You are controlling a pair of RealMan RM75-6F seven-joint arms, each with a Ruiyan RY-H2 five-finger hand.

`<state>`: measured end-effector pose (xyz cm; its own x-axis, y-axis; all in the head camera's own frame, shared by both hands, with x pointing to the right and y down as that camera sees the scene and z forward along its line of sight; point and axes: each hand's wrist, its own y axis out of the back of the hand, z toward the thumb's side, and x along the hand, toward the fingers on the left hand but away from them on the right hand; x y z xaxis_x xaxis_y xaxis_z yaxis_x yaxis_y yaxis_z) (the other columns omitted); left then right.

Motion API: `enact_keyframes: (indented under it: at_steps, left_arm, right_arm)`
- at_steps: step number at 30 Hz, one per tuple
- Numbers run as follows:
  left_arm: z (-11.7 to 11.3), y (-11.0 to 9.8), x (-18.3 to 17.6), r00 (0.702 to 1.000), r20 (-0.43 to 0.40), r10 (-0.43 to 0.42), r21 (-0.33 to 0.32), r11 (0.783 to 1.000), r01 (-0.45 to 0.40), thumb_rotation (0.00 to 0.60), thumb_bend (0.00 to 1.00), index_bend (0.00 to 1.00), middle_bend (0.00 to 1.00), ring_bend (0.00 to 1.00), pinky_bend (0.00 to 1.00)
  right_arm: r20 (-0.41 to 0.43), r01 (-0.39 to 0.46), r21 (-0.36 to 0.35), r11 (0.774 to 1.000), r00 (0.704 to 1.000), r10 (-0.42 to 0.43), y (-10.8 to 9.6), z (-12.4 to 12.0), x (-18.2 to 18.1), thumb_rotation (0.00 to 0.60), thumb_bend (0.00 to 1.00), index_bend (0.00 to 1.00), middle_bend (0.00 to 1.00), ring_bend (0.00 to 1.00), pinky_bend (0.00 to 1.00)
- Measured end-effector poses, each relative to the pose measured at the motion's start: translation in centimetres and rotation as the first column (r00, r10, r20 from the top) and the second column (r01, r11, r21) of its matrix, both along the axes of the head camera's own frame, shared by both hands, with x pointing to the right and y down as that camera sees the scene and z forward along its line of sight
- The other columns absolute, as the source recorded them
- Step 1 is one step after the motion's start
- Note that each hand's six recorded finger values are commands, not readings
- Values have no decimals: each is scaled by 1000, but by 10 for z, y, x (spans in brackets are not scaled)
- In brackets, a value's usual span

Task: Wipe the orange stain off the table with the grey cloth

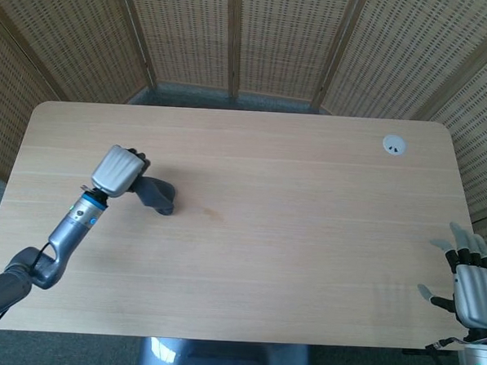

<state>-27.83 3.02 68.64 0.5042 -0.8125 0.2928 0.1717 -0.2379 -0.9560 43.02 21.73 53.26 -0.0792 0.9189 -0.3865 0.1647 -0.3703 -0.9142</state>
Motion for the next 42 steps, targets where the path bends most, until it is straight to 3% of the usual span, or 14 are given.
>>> enact_keyframes:
  at_steps: [8,17,25,42]
  left_arm:
    - [-4,13,88,988,-94,119,10,993,-118,600,152,752,684,644,897]
    - [10,35,148,976,-101,194,-12,981,-196,600,151,751,682,644,897]
    - [41,50,150,976,-14,216,-66,974,-216,600,151,752,680,640,897]
    - [70,60,94,984,71,164,-137,979,-153,600,151,751,679,638,897]
  right_arm:
    - [5,-4,-4,1000,1000,4,-1,1,2,600,0,241,0,0,0]
    - [9,8,-6,1000,1000,-8,0,1,-1,600,0,241,0,0,0]
    - [12,5,0,1000,1000,-5,0,-1,0,600,0,241,0,0,0]
    - [1,14,-2,1000,1000,-14,1,0,-3,600,0,241,0,0,0]
